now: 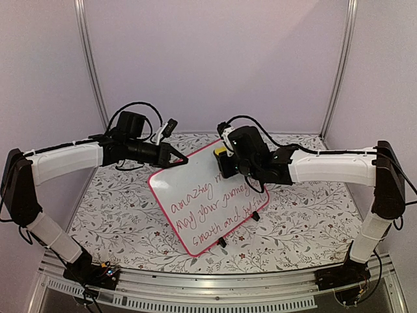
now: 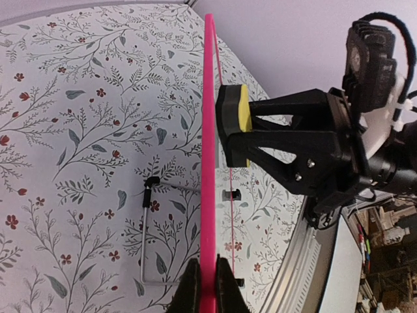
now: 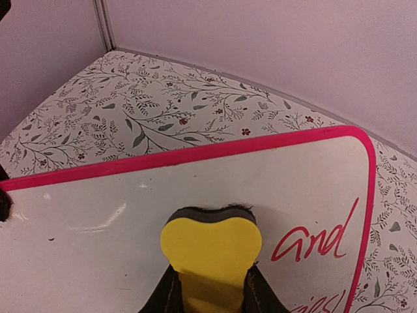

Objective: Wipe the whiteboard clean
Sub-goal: Erase the whiteboard at the center of the board.

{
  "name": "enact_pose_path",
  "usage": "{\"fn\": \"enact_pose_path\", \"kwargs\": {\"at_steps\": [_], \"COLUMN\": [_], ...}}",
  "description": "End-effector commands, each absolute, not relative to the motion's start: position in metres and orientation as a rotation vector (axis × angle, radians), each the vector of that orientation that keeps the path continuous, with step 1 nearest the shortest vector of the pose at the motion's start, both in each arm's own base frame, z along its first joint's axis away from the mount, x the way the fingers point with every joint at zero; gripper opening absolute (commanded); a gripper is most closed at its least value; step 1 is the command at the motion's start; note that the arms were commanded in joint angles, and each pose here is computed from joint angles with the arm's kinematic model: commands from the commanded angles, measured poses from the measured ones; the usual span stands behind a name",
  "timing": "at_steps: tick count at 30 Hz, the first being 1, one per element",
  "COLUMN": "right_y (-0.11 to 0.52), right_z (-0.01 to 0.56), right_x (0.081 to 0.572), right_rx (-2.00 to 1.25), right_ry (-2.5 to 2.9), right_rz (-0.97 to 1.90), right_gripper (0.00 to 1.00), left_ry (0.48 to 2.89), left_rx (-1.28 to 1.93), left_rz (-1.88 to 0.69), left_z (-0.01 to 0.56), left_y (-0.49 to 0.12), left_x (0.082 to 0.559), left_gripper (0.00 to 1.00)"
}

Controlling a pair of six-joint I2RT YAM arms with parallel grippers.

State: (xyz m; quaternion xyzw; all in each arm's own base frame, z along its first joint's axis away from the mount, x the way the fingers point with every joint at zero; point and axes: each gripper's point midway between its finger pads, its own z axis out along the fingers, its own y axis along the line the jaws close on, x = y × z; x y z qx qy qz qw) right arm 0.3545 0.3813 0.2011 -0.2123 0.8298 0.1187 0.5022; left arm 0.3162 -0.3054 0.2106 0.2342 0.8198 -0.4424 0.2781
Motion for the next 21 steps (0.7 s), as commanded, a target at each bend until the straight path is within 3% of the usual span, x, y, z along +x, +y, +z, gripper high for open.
{"fn": "enact_pose_path", "kwargs": {"at_steps": [1, 21], "right_y": [0.380, 0.336], "right_z": [0.189, 0.132], "right_x": [0.362, 0.327], "right_rx": [-0.530, -0.502], "right_ry": [2.023, 2.162], "right_rz": [0.253, 0.235], "right_gripper": [0.26, 0.25], "left_ry": [2.139, 2.149], "left_rx": [0.723, 0.721], "left_rz": [-1.191, -1.188], "left_z": [0.215, 0.212], "left_y": [-0.313, -0.313], "left_x": [0.308, 0.308], "left_gripper": [0.00, 0.00]}}
